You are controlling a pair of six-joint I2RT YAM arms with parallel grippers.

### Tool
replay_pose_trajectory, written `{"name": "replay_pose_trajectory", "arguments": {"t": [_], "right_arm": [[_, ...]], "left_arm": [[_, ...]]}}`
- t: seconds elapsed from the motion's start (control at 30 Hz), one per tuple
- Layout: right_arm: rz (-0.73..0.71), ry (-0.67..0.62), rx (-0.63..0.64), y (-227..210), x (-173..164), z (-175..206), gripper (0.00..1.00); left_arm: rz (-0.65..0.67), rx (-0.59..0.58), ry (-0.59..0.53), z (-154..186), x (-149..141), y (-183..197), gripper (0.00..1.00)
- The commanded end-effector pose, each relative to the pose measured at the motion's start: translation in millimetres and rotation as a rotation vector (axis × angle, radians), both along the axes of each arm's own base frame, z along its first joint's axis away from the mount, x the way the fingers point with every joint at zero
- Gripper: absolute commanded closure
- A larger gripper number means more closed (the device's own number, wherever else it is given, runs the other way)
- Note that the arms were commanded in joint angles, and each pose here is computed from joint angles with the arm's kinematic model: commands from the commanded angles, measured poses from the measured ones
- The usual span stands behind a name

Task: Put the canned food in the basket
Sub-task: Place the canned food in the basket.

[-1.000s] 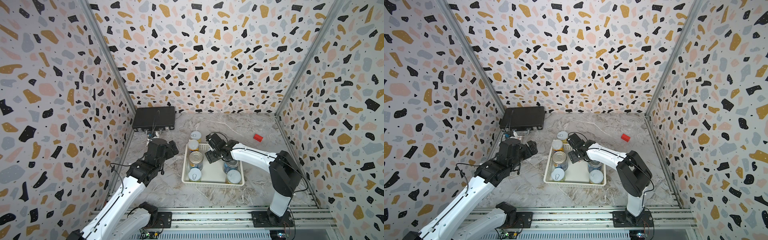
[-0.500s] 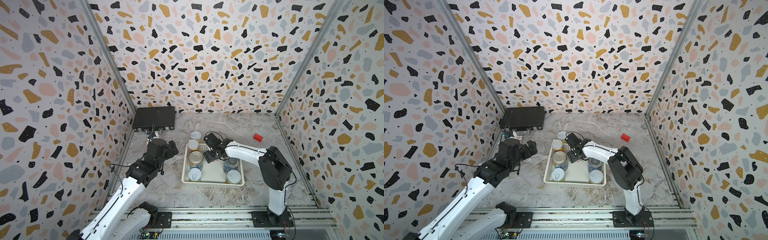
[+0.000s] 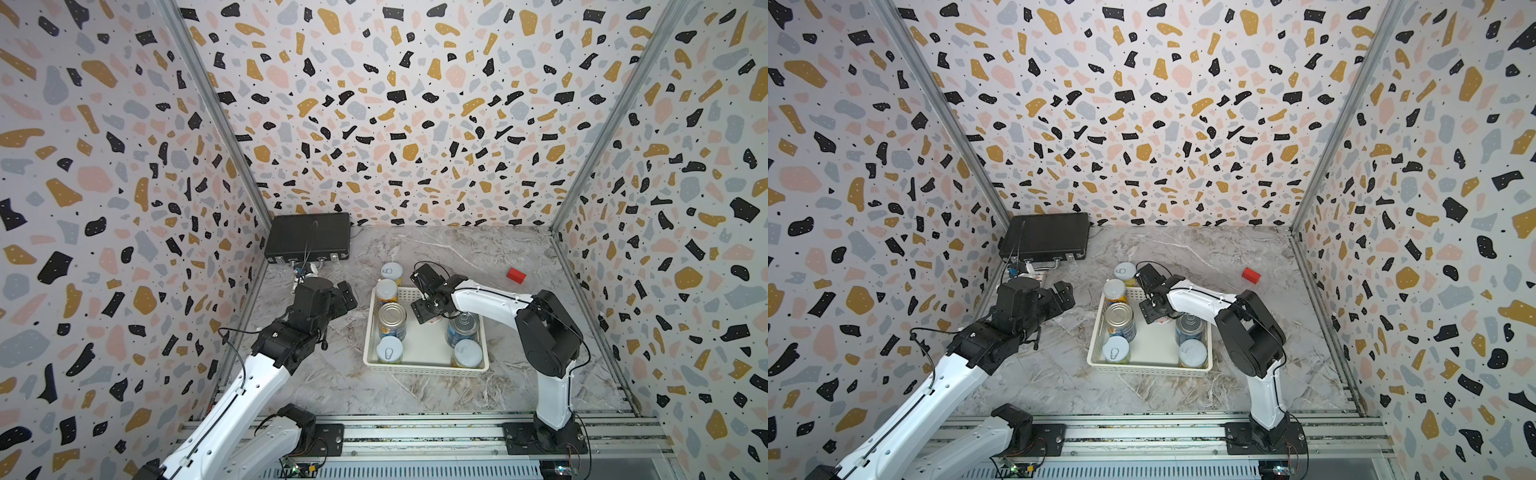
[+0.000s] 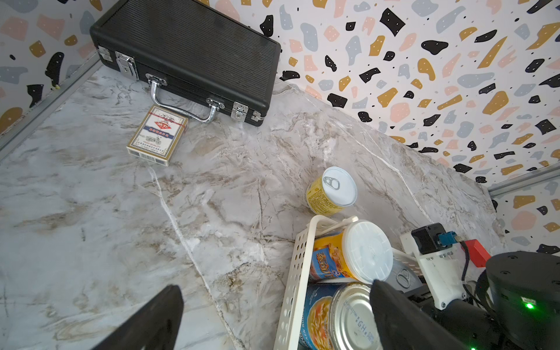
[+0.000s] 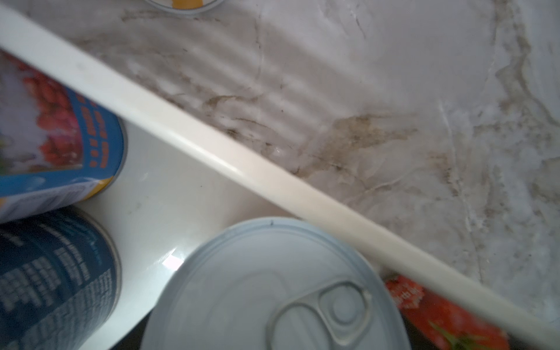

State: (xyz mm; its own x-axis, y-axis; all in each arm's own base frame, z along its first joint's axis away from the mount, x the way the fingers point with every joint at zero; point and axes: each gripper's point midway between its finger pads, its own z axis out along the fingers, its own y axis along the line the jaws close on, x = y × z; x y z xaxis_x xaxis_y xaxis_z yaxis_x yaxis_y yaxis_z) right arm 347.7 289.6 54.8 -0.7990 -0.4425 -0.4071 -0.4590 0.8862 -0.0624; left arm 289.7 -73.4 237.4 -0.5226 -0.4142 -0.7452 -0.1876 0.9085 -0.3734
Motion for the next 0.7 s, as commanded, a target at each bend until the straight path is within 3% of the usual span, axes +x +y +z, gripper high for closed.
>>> {"name": "replay_pose_trajectory", "arguments": {"t": [0.0, 0.23, 0.37, 0.53, 0.67], "right_arm": [[0.007, -0.022, 0.015, 3.4, 4.1, 22.2, 0.26], [0.0, -0.002, -0.002, -0.7, 0.5, 20.0, 0.21], [0.006, 0.017, -0.001, -0.6, -3.8, 16.7, 0.13], [0.015, 0.034, 0.014, 2.7, -6.8, 15.9, 0.15], [0.009, 0.038, -0.003, 0.1, -6.6, 15.5, 0.24]], "left_arm": [[-0.007, -0.003, -0.015, 1.3, 0.4, -0.2, 0.0], [-0.007, -0.004, -0.014, 1.5, 0.5, -0.2, 0.0], [-0.008, -0.004, -0.015, 1.9, -0.1, -0.1, 0.0], [-0.007, -0.004, -0.016, 2.4, -0.2, 0.2, 0.0], [-0.007, -0.005, -0.017, 2.5, -0.3, 0.2, 0.0]]}}
